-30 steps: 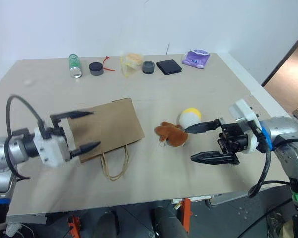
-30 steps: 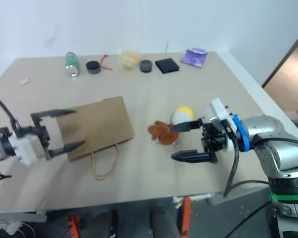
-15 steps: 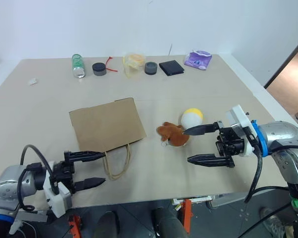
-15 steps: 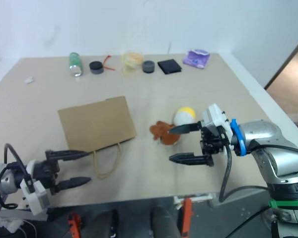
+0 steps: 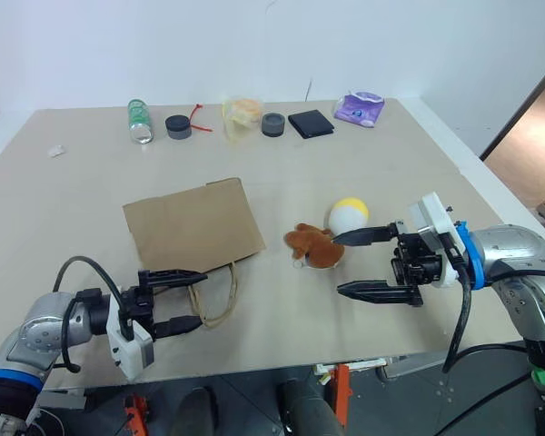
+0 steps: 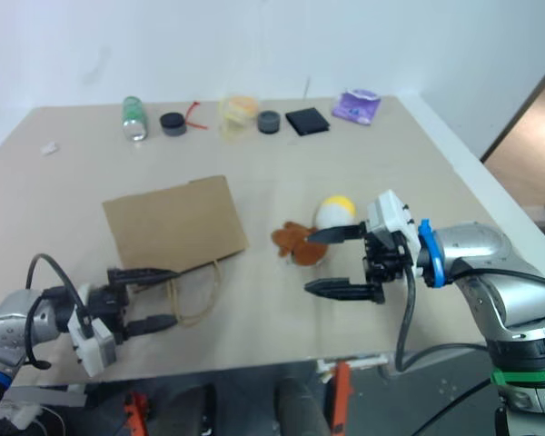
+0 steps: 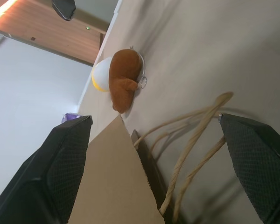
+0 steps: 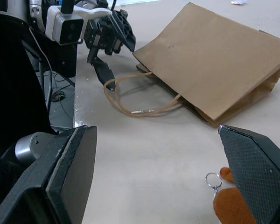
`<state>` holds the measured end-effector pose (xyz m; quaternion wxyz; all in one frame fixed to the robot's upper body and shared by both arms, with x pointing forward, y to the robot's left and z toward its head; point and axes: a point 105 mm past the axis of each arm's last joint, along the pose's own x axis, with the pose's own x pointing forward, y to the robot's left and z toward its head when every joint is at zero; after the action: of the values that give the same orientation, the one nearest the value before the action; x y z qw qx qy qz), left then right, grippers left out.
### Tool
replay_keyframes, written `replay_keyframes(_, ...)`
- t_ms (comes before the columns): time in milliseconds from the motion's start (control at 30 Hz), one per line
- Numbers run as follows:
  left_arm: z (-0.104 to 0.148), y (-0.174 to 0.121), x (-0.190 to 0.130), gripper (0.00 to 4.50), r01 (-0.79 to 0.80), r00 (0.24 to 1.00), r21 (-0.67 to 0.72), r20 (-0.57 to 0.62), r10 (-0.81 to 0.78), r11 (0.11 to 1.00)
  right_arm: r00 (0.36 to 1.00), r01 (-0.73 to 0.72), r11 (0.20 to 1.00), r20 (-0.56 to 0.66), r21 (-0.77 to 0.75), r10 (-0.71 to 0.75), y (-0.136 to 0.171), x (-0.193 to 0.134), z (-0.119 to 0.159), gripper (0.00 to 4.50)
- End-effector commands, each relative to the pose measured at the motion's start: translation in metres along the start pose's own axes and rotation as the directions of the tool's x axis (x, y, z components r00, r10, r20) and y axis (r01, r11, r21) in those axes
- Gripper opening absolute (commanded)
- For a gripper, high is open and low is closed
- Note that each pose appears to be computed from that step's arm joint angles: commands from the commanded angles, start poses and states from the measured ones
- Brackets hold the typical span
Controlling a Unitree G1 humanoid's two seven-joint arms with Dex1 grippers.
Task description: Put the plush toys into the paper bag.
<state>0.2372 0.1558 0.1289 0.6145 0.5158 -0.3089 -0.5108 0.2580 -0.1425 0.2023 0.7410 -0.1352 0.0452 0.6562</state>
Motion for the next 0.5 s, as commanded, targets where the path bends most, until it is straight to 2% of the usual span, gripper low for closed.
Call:
replay_keyframes(33,-0.002,0.011,0.011,3.81,-0.044,0.999,0.002,0.008,0.044,0.999,0.999,-0.003,0.999,0.037,-0.034,0.004,0.004,0.002,0.012,4.5)
replay_keyframes(167,-0.001,0.016,0.019,1.91,-0.051,0.999,-0.001,0.012,0.051,0.999,0.999,0.003,1.0,0.043,-0.026,-0.002,0.006,0.002,0.013,4.5)
replay_keyframes(200,-0.001,0.017,0.021,1.29,-0.051,0.999,-0.003,0.012,0.051,0.999,0.999,0.005,1.0,0.043,-0.026,-0.004,0.006,0.002,0.013,4.5)
replay_keyframes(267,-0.002,0.018,0.023,0.6,-0.051,0.999,-0.011,0.007,0.051,0.999,0.999,0.008,1.0,0.046,-0.025,-0.007,0.005,0.002,0.014,4.5)
replay_keyframes(300,-0.002,0.018,0.023,0.1,-0.052,0.999,-0.013,0.004,0.052,0.999,0.999,0.01,1.0,0.048,-0.024,-0.009,0.005,0.003,0.015,4.5)
replay_keyframes(400,-0.005,0.023,0.024,0.02,-0.07,0.997,-0.02,-0.014,0.07,0.997,0.999,0.014,1.0,0.051,-0.022,-0.013,0.004,0.003,0.015,4.5)
replay_keyframes(500,-0.006,0.043,0.024,0.02,-0.154,0.988,-0.042,-0.028,0.153,0.987,0.996,0.025,1.0,0.084,-0.007,-0.024,0.005,0.009,0.016,4.5)
